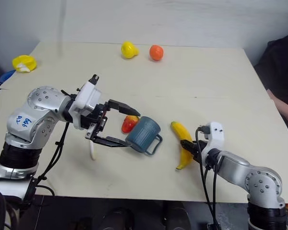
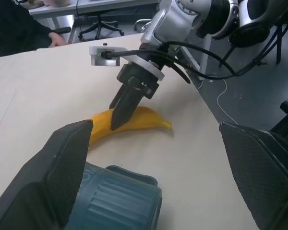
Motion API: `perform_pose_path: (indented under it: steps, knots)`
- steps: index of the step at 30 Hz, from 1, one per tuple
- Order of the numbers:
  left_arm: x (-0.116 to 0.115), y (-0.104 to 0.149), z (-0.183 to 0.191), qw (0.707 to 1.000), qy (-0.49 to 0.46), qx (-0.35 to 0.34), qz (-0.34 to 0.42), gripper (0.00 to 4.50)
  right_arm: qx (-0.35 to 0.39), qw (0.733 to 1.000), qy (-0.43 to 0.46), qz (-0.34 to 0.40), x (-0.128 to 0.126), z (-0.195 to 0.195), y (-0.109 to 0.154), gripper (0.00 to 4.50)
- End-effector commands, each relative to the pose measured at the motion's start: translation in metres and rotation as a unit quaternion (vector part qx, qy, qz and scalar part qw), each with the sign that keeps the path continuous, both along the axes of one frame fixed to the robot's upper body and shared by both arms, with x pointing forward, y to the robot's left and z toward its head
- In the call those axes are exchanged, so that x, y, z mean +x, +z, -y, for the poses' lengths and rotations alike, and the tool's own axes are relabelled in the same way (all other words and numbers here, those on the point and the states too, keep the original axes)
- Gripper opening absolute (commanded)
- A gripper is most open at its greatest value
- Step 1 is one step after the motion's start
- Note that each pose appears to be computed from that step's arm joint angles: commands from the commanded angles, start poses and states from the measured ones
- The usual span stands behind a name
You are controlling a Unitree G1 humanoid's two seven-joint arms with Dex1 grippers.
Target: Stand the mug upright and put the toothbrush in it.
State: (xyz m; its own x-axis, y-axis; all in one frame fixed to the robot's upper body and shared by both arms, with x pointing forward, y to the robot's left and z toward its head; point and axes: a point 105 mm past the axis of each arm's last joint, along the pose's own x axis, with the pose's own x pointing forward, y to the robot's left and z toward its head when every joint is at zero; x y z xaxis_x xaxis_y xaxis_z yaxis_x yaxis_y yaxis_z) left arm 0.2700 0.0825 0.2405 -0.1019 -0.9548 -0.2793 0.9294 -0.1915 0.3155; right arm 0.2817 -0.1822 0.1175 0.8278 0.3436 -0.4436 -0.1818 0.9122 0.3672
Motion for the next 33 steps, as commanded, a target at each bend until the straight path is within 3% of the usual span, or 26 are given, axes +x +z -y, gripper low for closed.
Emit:
perform_pose_path:
  steps: [1, 5, 11, 15, 19, 21, 24, 26, 29, 33]
  knots:
    - [0.001, 0.001, -0.003, 1.0, 0.001, -0.01, 0.002, 4.5, -0.061, 0.994, -0.056, 0.066, 0.003, 0.041, 0.033, 1.67]
    - [0.002, -0.001, 0.007, 1.0, -0.022, -0.013, 0.0, 4.5, -0.194, 0.971, -0.128, 0.058, -0.011, 0.108, 0.034, 1.67]
    - [0.014, -0.001, 0.023, 0.999, -0.04, -0.021, 0.005, 4.5, -0.187, 0.962, -0.189, 0.053, -0.022, 0.145, 0.016, 1.67]
    - [0.023, 0.0, 0.025, 0.999, -0.036, -0.025, 0.009, 4.5, -0.171, 0.962, -0.201, 0.068, -0.022, 0.147, 0.014, 2.97]
    - [0.037, 0.002, 0.019, 0.999, -0.005, -0.03, 0.015, 4.5, -0.203, 0.956, -0.184, 0.107, -0.026, 0.145, 0.044, 4.35]
    - [0.05, 0.003, 0.008, 0.999, 0.04, -0.029, 0.018, 4.5, -0.251, 0.943, -0.173, 0.132, -0.03, 0.146, 0.066, 4.43]
    - [0.09, -0.004, -0.017, 0.982, 0.19, 0.002, 0.006, 4.5, -0.257, 0.938, -0.116, 0.204, -0.031, 0.122, 0.11, 4.43]
    - [0.108, -0.011, -0.031, 0.963, 0.267, 0.022, -0.015, 4.5, -0.229, 0.939, -0.025, 0.254, -0.035, 0.084, 0.133, 4.43]
    - [0.123, -0.02, -0.041, 0.937, 0.34, 0.047, -0.062, 4.5, -0.199, 0.929, 0.131, 0.282, -0.051, 0.027, 0.147, 4.43]
    - [0.118, -0.026, -0.027, 0.929, 0.344, 0.056, -0.124, 4.5, -0.164, 0.899, 0.295, 0.278, -0.081, -0.029, 0.149, 4.43]
